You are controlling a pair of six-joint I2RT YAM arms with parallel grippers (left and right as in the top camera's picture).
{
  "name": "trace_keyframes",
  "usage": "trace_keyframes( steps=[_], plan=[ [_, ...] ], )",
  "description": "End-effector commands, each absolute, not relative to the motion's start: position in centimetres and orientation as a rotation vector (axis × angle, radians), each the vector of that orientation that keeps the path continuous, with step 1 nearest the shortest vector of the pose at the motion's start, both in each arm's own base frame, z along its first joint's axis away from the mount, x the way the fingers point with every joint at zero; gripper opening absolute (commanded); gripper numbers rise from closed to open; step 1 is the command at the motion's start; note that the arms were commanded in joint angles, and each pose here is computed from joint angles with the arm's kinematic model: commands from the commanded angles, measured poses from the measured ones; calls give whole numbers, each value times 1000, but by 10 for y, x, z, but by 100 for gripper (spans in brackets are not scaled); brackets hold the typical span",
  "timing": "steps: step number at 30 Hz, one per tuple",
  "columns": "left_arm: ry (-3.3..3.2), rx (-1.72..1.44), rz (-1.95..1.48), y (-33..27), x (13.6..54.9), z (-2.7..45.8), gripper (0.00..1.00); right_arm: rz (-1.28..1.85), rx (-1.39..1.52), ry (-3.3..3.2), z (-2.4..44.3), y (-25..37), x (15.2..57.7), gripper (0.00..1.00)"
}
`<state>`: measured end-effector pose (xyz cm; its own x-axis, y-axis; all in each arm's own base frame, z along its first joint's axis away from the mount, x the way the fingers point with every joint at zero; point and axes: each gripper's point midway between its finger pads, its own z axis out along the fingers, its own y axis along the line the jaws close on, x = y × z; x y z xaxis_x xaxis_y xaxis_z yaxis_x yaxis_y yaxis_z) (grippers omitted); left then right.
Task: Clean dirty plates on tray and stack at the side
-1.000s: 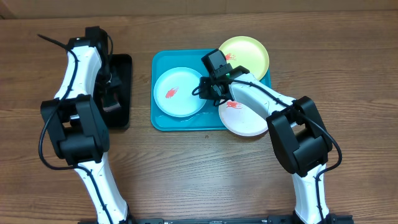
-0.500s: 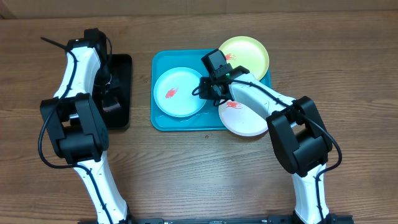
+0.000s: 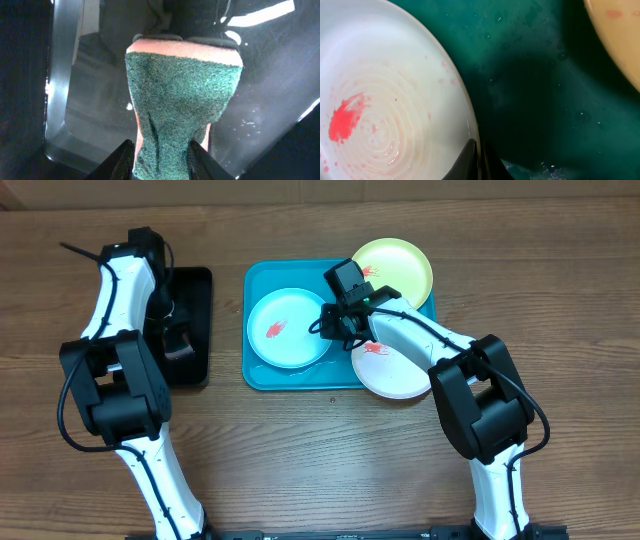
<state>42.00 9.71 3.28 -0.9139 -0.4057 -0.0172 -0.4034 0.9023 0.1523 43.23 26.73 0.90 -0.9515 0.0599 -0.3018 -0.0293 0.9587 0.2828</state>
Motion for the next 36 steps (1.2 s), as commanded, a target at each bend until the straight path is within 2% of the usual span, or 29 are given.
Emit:
trace_keyframes(
  steps=[1,12,20,25,30,33,34,35,36],
  plan=[
    [-3031,630,-225,98,416,23,36,360,-10,2811,3,263,428,4],
    [-3050,635,-213,97,419,15,35,361,-10,2808,3,263,429,4],
    [-3066,642,-203,97,424,14,27,362,-10,2807,3,263,429,4],
    [-3078,646,-204,97,426,14,28,363,-10,2805,3,263,429,5],
    [-3077,645,-204,97,425,10,35,364,-10,2805,3,263,429,5],
    [-3074,644,-204,97,422,2,34,364,-10,2805,3,263,429,5],
    [-3074,644,-204,97,421,-1,32,364,-10,2805,3,263,429,5],
    [-3071,643,-204,96,420,-3,22,364,-10,2805,3,263,429,5],
    [-3069,642,-204,96,419,-3,7,364,-10,2805,3,263,429,5]
  ],
)
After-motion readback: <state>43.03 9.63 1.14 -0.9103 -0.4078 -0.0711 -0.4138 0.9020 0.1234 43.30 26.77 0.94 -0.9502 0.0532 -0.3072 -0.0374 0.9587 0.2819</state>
